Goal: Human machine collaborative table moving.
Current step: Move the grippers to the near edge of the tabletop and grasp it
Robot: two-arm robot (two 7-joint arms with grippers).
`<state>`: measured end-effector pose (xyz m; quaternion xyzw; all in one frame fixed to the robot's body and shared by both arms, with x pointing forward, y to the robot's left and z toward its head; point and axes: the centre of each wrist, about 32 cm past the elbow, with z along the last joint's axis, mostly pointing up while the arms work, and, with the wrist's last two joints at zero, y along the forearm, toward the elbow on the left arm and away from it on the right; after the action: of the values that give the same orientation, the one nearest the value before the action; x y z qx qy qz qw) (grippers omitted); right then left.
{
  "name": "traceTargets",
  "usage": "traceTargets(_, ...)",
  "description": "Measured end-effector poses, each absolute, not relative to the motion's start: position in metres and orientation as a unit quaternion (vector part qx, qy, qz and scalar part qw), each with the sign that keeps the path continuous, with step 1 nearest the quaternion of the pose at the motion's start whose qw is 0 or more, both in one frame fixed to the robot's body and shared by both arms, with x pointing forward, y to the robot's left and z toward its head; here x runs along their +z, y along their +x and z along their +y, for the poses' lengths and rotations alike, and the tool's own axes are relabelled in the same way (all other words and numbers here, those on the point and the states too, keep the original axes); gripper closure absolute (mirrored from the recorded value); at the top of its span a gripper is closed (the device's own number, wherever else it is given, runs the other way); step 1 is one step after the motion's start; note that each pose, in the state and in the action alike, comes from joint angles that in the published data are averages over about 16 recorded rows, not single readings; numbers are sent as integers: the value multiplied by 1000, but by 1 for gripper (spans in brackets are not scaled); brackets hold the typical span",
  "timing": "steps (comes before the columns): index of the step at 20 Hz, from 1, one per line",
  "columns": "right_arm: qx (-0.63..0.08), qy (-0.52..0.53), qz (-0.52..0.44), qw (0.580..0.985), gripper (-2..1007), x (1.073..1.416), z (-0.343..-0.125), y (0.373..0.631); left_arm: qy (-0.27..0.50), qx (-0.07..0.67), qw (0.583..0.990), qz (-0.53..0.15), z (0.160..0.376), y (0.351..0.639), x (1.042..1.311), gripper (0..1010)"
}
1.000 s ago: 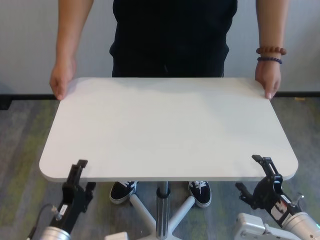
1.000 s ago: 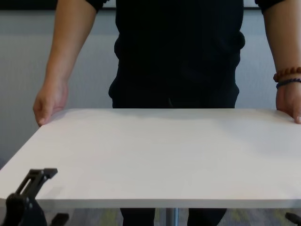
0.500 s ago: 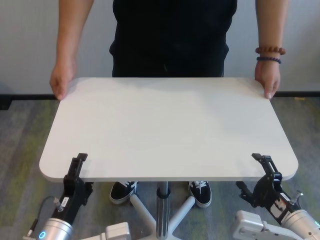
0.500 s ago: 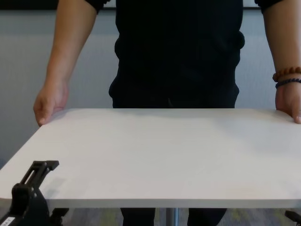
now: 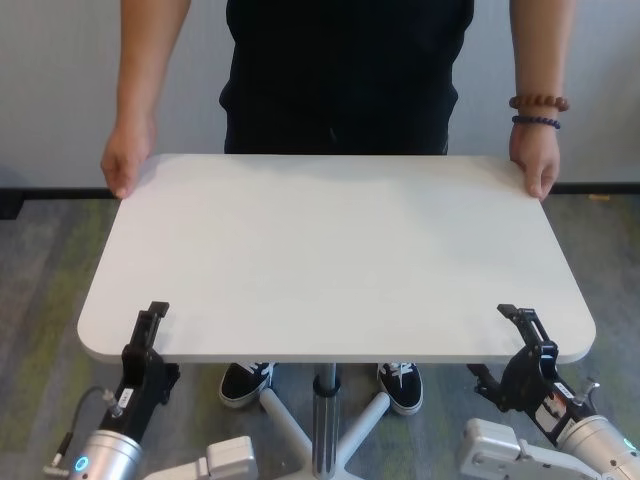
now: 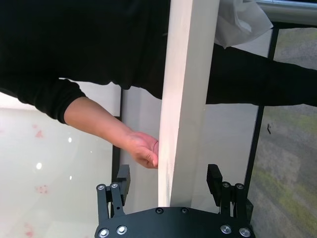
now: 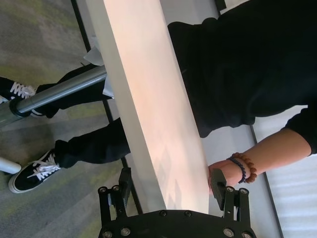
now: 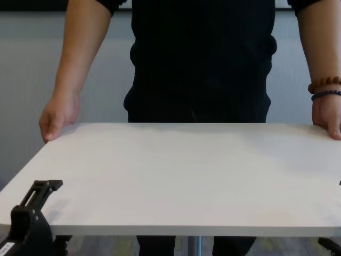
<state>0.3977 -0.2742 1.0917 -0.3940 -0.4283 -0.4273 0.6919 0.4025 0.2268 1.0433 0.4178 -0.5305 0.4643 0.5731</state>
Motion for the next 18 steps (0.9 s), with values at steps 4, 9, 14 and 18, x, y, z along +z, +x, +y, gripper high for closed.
traceTargets(4, -426, -396, -429, 691, 5, 1091, -274, 399, 417, 466, 573, -531, 227, 405, 1043, 7)
traceTargets(9, -424, -399, -431, 689, 5, 1090, -274, 401, 414, 466, 575, -530, 227, 407, 1044, 7)
traceTargets(14, -421, -405, -434, 686, 5, 1088, -274, 403, 412, 465, 577, -530, 226, 409, 1045, 7)
traceTargets(18, -418, -410, -440, 681, 5, 1085, -273, 406, 411, 464, 579, -530, 226, 409, 1045, 7)
